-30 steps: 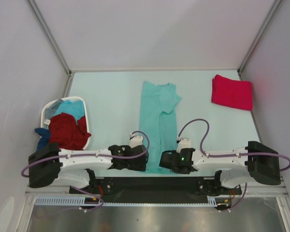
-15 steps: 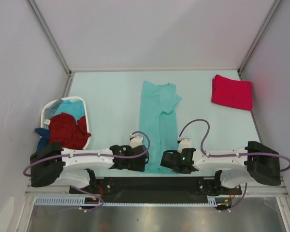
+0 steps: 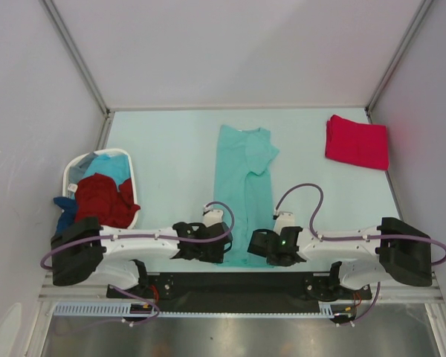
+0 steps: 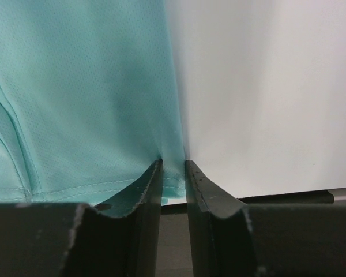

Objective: Fold and stack the t-shirts
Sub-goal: Grab the bottom of the folded rectangular tshirt with both arms

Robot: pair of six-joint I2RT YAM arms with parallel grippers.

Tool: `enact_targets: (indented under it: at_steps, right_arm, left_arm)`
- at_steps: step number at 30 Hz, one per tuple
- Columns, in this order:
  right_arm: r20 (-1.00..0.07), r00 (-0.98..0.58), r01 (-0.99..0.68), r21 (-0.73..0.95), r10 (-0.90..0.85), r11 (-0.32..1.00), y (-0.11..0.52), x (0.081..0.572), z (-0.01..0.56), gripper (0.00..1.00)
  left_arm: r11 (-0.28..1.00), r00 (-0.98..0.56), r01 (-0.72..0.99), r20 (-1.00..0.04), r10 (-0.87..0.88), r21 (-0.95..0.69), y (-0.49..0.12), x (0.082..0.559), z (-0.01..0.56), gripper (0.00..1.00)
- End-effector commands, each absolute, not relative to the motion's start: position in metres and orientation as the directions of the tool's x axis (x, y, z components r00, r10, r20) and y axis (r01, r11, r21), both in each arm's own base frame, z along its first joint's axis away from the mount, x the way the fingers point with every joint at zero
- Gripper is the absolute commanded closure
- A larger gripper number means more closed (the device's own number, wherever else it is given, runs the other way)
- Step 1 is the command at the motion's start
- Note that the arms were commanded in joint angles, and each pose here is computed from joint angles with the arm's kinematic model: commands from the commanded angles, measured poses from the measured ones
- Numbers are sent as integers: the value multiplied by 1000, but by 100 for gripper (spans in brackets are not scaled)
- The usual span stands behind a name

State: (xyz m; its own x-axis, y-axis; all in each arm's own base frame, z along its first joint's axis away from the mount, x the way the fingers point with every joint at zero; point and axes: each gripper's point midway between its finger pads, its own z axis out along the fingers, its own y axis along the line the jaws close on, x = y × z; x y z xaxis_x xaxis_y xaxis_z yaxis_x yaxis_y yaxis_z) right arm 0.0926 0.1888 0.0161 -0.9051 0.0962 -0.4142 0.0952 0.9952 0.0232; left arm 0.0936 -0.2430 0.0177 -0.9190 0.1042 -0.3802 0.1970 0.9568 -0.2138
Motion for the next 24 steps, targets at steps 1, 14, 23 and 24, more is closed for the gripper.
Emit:
enact_targets:
  at_steps: [1, 14, 23, 24]
  right_arm:
    - [-430, -898, 96, 21, 95, 995, 186, 98, 18, 77]
    - [-424, -900, 98, 23, 99, 995, 186, 98, 16, 100]
    - [-444, -890, 99, 31, 102, 995, 188, 96, 27, 100]
    - [-450, -888, 95, 23, 96, 995, 186, 96, 30, 100]
  left_arm:
    - [946, -908, 211, -407, 97, -245, -258, 101, 30, 56]
    - [947, -907, 217, -408, 106, -235, -257, 101, 30, 90]
    - [948, -893, 229, -435, 115, -219, -256, 105, 38, 100]
    - [945, -887, 239, -445, 119, -223, -259, 105, 43, 100]
